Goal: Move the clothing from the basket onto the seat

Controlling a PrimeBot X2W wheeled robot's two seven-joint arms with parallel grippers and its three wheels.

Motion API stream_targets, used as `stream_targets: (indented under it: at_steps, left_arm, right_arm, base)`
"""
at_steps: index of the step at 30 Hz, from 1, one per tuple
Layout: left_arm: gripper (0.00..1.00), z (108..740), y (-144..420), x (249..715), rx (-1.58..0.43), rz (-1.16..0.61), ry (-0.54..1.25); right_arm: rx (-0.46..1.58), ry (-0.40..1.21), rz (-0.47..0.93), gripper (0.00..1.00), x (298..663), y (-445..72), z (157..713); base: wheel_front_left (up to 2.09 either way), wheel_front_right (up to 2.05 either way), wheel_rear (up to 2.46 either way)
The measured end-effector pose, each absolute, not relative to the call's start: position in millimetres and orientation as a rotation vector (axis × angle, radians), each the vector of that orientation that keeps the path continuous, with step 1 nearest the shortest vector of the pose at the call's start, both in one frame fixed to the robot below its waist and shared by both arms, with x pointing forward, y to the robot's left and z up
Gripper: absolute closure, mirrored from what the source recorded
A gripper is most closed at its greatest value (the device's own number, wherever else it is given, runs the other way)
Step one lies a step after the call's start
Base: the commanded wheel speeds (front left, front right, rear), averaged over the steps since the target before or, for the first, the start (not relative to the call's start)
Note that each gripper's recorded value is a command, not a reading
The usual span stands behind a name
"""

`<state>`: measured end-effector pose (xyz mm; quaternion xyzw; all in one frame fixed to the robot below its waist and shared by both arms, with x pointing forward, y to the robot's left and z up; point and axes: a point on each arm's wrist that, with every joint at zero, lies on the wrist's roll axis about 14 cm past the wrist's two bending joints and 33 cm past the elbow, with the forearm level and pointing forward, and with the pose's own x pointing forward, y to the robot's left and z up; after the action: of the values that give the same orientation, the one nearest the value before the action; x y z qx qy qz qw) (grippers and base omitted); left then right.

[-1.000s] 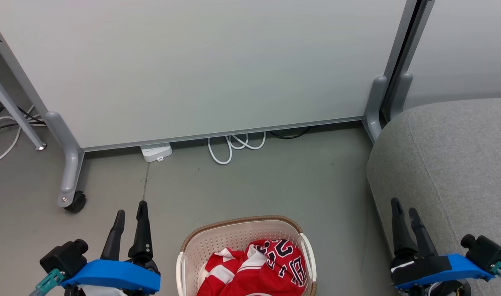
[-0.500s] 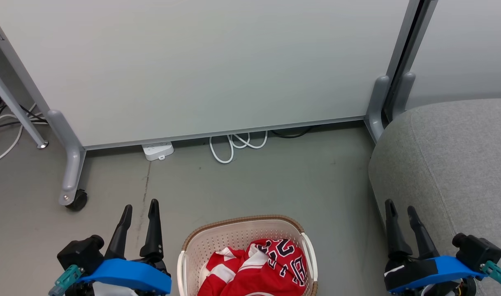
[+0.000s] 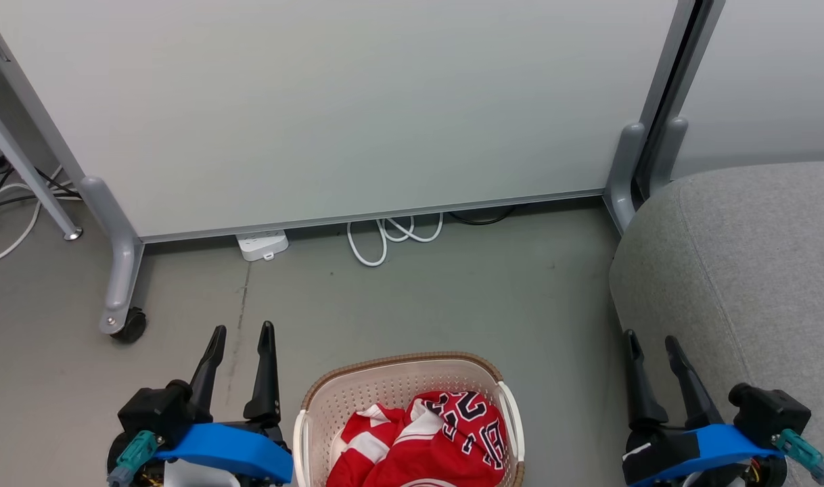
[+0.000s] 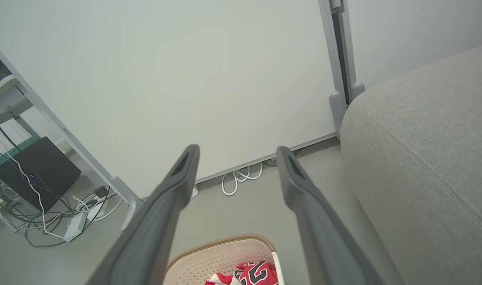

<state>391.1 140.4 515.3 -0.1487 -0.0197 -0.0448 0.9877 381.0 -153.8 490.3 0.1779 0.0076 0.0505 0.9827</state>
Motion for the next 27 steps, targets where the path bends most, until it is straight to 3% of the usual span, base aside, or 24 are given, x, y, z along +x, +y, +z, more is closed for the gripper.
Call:
stream_targets:
  at_steps: [27]
  left_arm:
    - [0.00, 515.9, 131.7, 388.1, -0.087, -0.129, -0.082]
  right_arm:
    - [0.136, 0.001, 0.144, 0.00, 381.2, -148.0, 485.4]
  base:
    - [0.00, 0.00, 0.00]
